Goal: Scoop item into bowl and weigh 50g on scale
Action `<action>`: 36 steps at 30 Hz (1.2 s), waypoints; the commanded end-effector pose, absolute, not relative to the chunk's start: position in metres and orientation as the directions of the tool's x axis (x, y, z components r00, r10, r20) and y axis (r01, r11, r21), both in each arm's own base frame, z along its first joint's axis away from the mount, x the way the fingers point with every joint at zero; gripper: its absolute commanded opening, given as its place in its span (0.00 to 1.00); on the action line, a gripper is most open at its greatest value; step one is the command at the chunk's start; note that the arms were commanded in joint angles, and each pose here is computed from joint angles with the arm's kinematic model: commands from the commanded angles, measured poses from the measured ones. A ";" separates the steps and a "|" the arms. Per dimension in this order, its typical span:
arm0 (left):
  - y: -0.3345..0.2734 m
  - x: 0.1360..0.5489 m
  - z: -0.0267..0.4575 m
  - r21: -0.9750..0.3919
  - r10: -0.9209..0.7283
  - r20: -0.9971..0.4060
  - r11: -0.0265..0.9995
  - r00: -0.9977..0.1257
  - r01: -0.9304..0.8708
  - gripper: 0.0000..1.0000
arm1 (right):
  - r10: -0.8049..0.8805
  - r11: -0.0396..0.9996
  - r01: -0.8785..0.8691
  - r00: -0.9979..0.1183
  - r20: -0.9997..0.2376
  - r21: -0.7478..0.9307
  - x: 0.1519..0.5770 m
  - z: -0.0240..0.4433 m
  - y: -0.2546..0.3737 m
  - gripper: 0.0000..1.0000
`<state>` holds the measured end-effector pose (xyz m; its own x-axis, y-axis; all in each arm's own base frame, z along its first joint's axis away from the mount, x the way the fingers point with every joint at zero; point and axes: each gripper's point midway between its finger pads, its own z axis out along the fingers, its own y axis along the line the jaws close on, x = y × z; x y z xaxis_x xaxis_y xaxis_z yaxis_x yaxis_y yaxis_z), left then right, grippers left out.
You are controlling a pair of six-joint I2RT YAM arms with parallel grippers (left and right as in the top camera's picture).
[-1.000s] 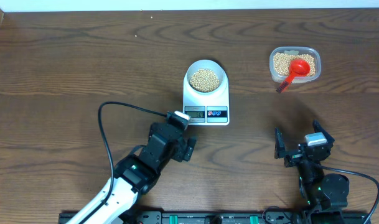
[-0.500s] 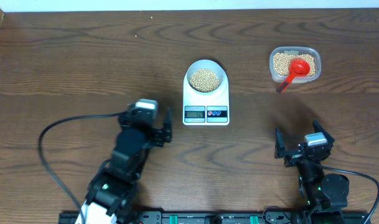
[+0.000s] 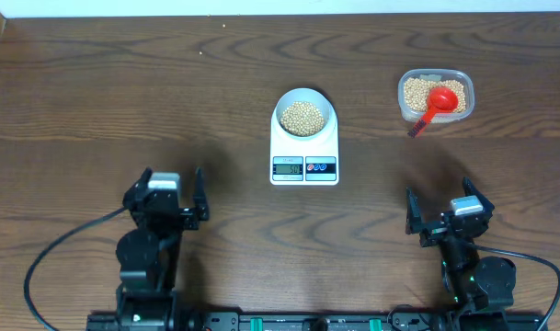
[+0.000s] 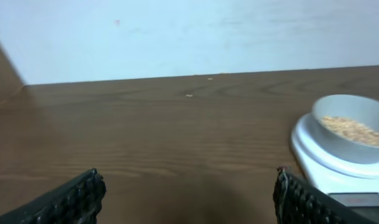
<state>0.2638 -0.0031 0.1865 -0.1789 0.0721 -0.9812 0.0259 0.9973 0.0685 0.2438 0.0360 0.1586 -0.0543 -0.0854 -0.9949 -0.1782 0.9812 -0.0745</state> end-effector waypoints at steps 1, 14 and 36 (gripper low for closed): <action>0.003 0.260 0.176 0.092 0.092 -0.984 0.996 -0.151 0.012 0.88 | -0.088 0.983 -0.165 -0.053 -0.995 -0.078 0.244 0.159 0.033 0.99; 0.011 0.251 0.147 0.121 0.117 -0.985 0.992 -0.123 -0.025 0.88 | -0.088 0.983 -0.165 -0.053 -0.995 -0.078 0.244 0.159 0.033 0.99; 0.012 0.244 0.138 0.120 0.115 -0.982 0.992 -0.153 -0.028 0.88 | -0.088 0.983 -0.165 -0.053 -0.995 -0.078 0.244 0.158 0.033 0.99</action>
